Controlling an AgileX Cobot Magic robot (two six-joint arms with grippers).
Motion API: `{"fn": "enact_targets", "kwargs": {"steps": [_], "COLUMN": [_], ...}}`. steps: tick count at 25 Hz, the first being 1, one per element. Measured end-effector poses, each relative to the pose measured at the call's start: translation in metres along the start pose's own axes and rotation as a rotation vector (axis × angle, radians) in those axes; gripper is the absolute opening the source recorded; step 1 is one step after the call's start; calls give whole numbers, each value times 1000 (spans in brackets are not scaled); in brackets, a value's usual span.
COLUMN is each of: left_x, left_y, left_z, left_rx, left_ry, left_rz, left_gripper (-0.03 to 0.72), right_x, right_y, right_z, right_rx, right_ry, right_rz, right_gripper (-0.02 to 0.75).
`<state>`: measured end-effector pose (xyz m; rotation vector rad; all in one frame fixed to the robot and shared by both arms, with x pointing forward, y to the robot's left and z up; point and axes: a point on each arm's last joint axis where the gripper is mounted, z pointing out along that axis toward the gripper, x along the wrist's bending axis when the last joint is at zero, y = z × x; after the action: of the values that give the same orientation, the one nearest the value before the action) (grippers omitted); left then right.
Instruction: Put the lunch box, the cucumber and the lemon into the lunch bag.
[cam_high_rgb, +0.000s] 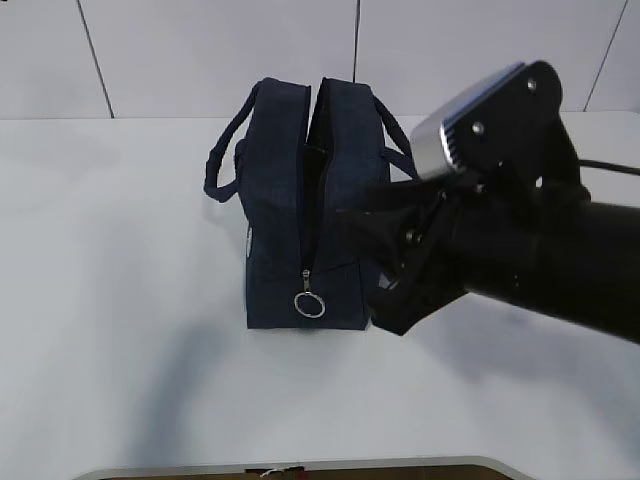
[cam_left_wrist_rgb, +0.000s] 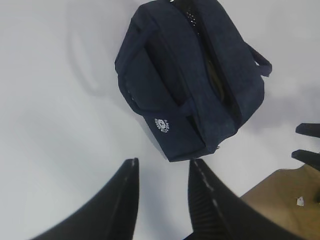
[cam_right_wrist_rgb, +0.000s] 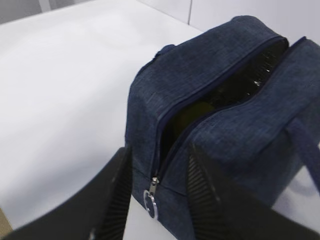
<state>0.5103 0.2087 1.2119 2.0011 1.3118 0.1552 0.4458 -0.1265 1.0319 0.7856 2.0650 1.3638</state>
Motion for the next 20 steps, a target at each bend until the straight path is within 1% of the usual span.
{"fn": "enact_targets", "kwargs": {"steps": [2, 4, 10, 16, 20], "left_x": [0, 0, 0, 0, 0], "left_y": [0, 0, 0, 0, 0], "left_z": [0, 0, 0, 0, 0], "left_rx": [0, 0, 0, 0, 0], "left_ry": [0, -2, -2, -2, -2], "left_rz": [-2, -2, -4, -4, -4], "left_gripper": [239, 239, 239, 239, 239], "right_x": [3, 5, 9, 11, 11], "right_y": [-11, -24, -58, -78, -89], "right_z": [3, 8, 30, 48, 55], "right_rx": [-43, -48, -42, -19, -7], "right_ry": [12, 20, 17, 23, 6], "right_rz": [4, 16, 76, 87, 112], "right_gripper": [300, 300, 300, 300, 300]}}
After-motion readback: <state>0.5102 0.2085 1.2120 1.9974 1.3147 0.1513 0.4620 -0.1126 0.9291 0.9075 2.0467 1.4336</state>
